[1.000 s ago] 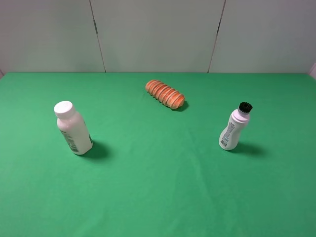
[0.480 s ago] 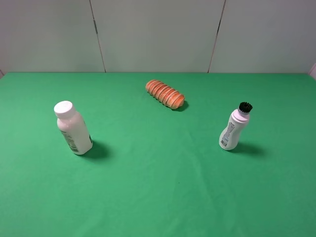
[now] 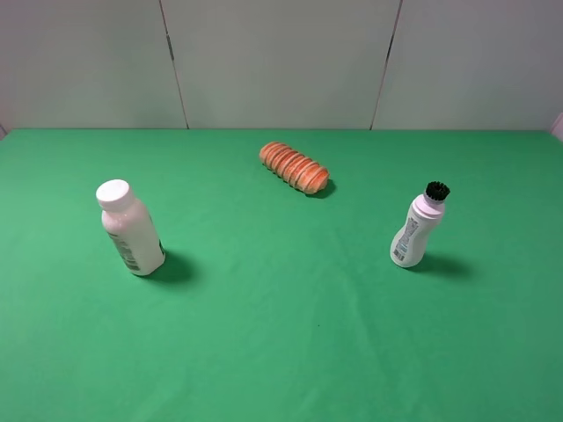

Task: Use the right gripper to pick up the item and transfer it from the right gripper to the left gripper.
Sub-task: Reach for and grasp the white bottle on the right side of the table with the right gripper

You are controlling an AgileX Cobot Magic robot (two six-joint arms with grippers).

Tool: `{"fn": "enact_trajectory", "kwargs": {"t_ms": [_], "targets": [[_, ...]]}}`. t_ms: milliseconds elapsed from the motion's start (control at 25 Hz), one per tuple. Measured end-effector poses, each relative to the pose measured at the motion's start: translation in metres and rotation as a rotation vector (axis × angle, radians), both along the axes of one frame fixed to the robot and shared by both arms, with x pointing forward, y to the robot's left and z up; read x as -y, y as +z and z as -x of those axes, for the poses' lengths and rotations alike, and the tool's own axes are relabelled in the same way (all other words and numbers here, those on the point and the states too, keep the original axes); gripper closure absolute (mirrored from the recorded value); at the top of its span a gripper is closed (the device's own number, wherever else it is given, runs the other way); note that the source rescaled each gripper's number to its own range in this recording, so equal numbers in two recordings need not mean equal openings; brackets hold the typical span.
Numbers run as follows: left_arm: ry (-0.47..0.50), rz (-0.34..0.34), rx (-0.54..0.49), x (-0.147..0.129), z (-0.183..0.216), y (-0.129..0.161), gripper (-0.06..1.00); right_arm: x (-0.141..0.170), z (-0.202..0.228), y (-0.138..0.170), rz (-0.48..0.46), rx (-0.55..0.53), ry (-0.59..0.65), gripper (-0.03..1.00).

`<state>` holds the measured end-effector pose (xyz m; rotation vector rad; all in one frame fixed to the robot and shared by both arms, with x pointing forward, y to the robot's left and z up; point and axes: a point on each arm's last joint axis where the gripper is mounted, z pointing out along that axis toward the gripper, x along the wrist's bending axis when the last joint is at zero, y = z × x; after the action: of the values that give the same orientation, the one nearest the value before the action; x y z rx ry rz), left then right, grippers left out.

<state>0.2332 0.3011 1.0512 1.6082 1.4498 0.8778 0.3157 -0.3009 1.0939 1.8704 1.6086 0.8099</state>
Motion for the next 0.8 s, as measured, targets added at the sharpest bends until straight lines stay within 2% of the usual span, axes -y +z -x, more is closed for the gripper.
{"fn": "enact_trajectory", "kwargs": {"t_ms": [200,400,600,800], "targets": [[0.000,0.000,0.000,0.000,0.000,0.000,-0.03,0.001,-0.067,0.015,-0.062,-0.164,0.020,-0.03],[0.000,0.000,0.000,0.000,0.000,0.000,-0.03,-0.025,-0.131,0.002,-0.079,-0.351,0.142,-0.03],[0.000,0.000,0.000,0.000,0.000,0.000,-0.03,-0.065,-0.170,-0.006,-0.045,-0.423,0.279,-0.03],[0.000,0.000,0.000,0.000,0.000,0.000,-0.03,-0.080,-0.201,-0.029,-0.029,-0.507,0.299,-0.03]]}}
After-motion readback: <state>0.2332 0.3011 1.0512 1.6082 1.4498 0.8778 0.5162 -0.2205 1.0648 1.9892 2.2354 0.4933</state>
